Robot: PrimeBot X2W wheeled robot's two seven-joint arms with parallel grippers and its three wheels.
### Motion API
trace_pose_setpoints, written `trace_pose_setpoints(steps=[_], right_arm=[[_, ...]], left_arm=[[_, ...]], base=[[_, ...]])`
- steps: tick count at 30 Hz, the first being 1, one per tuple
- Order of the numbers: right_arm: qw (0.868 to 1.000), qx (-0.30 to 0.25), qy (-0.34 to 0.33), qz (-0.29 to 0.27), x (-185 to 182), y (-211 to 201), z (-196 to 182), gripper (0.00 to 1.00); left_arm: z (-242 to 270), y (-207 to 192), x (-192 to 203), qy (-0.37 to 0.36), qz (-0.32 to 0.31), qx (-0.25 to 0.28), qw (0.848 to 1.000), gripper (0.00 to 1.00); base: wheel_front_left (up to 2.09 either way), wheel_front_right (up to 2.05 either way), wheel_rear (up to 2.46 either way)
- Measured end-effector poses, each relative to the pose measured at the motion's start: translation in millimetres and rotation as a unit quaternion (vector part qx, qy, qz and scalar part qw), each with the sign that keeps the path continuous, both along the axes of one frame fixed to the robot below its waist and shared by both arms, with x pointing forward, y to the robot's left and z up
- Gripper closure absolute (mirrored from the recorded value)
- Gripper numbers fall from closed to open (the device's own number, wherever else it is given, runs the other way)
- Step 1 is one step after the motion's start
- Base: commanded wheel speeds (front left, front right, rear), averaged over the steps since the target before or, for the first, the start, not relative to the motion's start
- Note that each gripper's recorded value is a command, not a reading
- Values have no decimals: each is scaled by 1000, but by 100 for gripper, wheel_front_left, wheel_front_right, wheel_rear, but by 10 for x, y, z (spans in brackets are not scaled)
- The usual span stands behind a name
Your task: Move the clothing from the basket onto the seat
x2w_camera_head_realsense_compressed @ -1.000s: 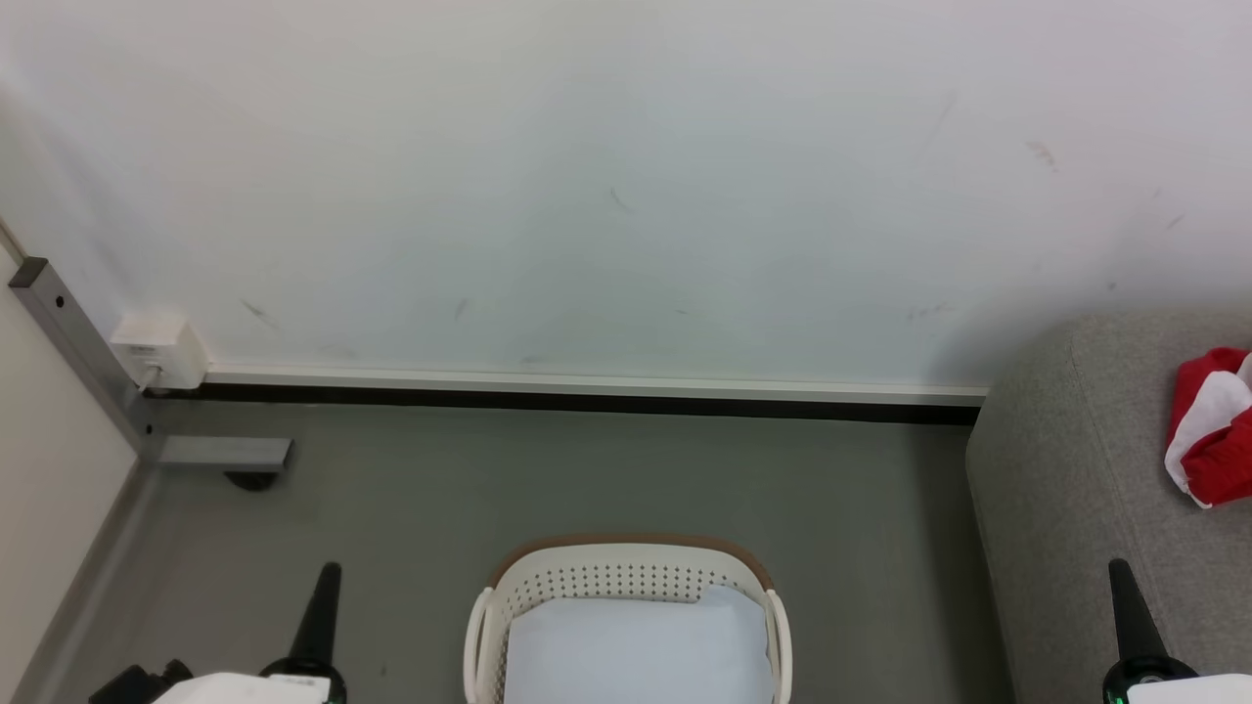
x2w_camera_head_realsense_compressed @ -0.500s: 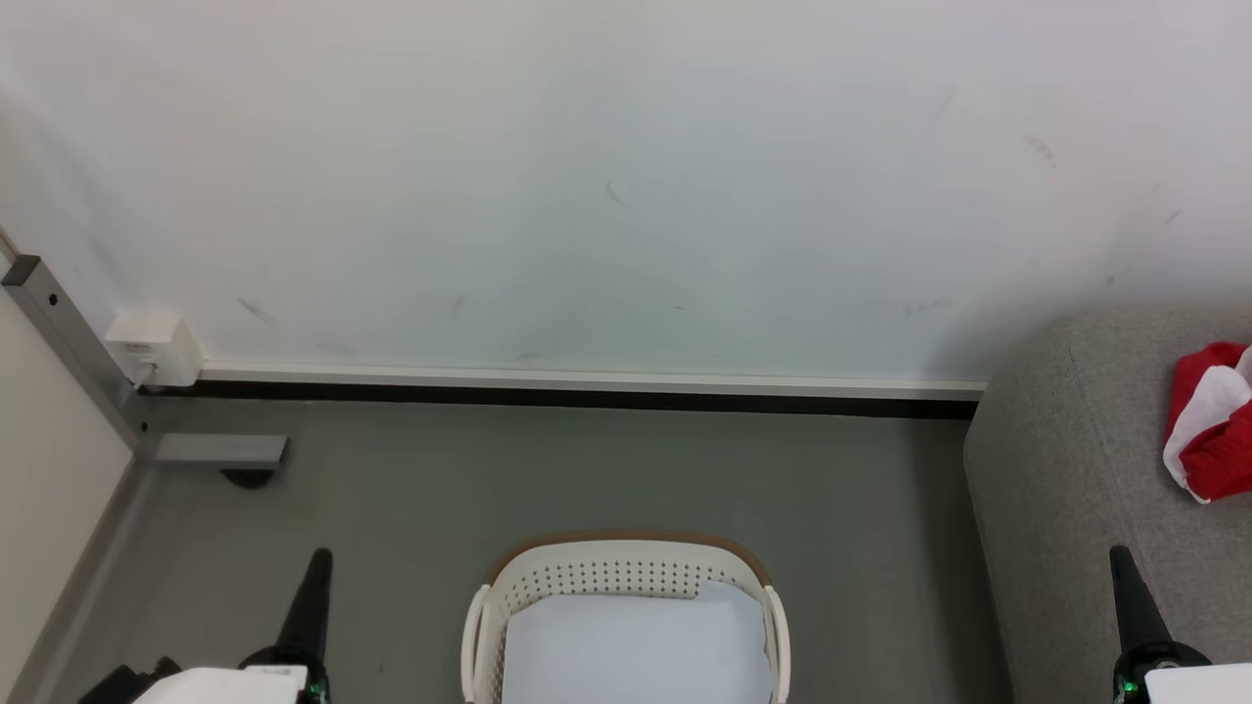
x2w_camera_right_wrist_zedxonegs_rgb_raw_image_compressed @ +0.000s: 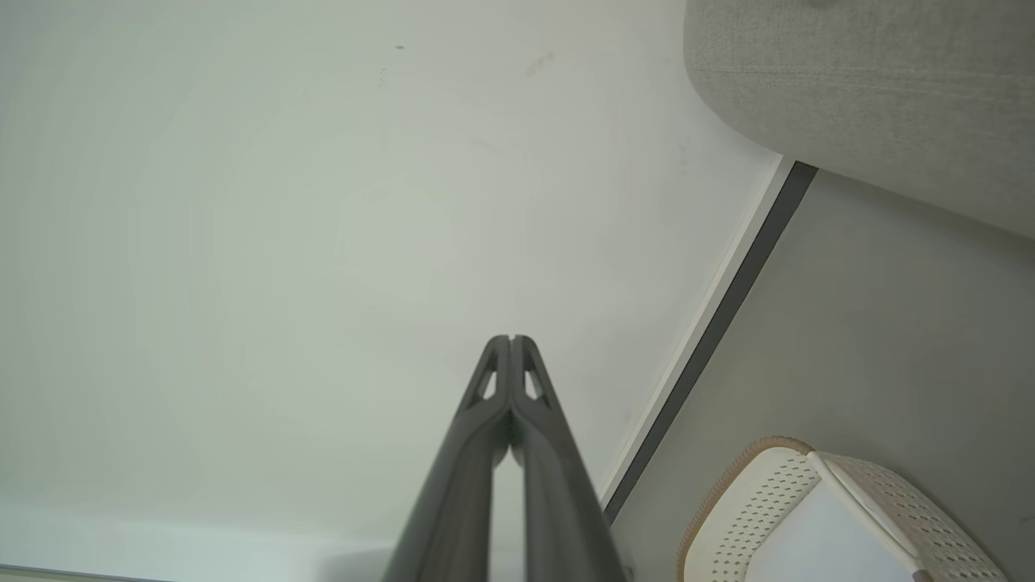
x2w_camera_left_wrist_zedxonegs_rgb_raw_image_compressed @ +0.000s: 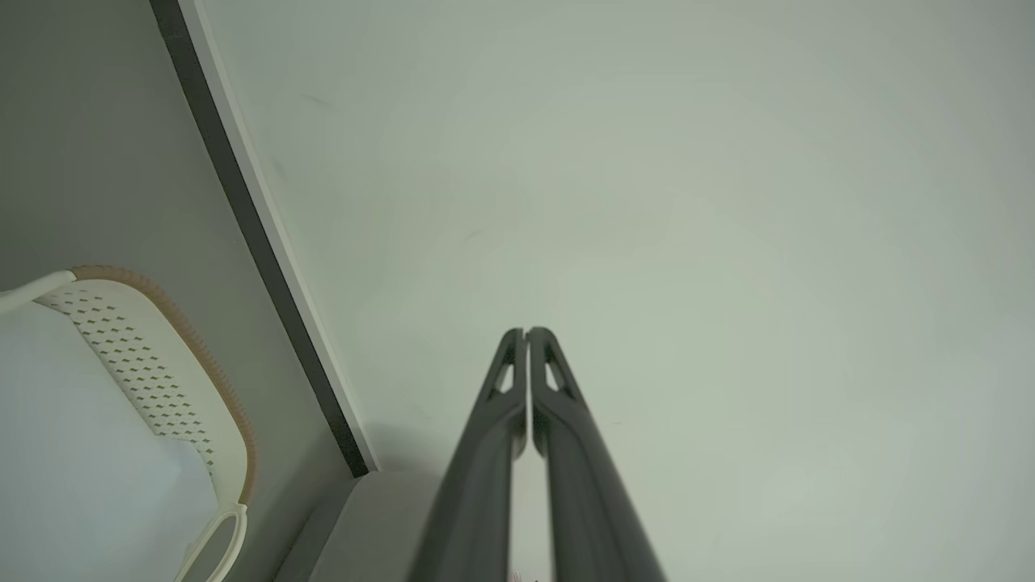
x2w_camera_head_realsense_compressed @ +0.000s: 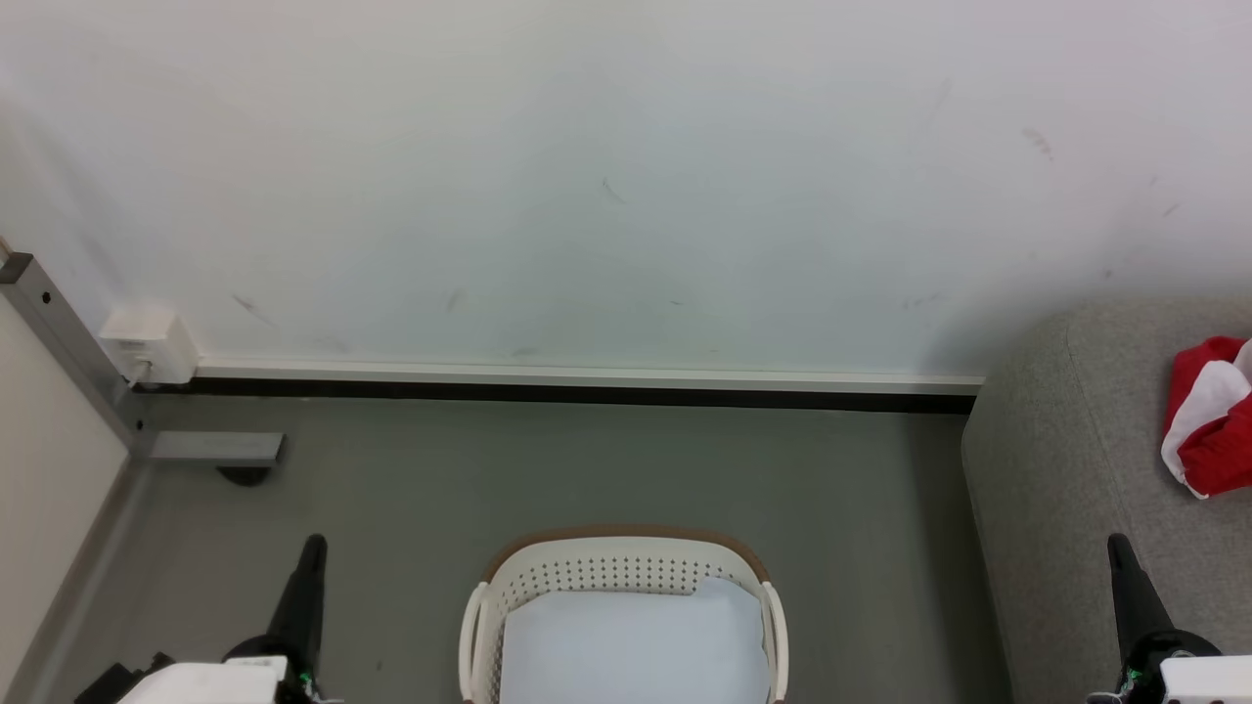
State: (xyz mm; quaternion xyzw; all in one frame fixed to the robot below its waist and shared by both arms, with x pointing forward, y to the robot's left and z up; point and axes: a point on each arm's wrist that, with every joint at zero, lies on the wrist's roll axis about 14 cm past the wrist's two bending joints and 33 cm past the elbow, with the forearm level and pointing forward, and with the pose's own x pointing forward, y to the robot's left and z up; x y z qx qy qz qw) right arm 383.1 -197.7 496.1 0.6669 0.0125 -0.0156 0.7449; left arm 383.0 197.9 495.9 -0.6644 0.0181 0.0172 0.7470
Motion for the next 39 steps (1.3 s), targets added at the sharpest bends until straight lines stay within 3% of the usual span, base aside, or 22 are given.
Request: trace_pose_setpoints(steps=[17,39], right_arm=[[998,56,-13,3,40,-7,66,100],[998,59,-14,3,42,-9,71,100]], left_arm=[[78,16,47,-19,0,-56,998,100],[84,17,49,-20,1,-57,998,100]], base=[[0,0,0],[0,0,0]])
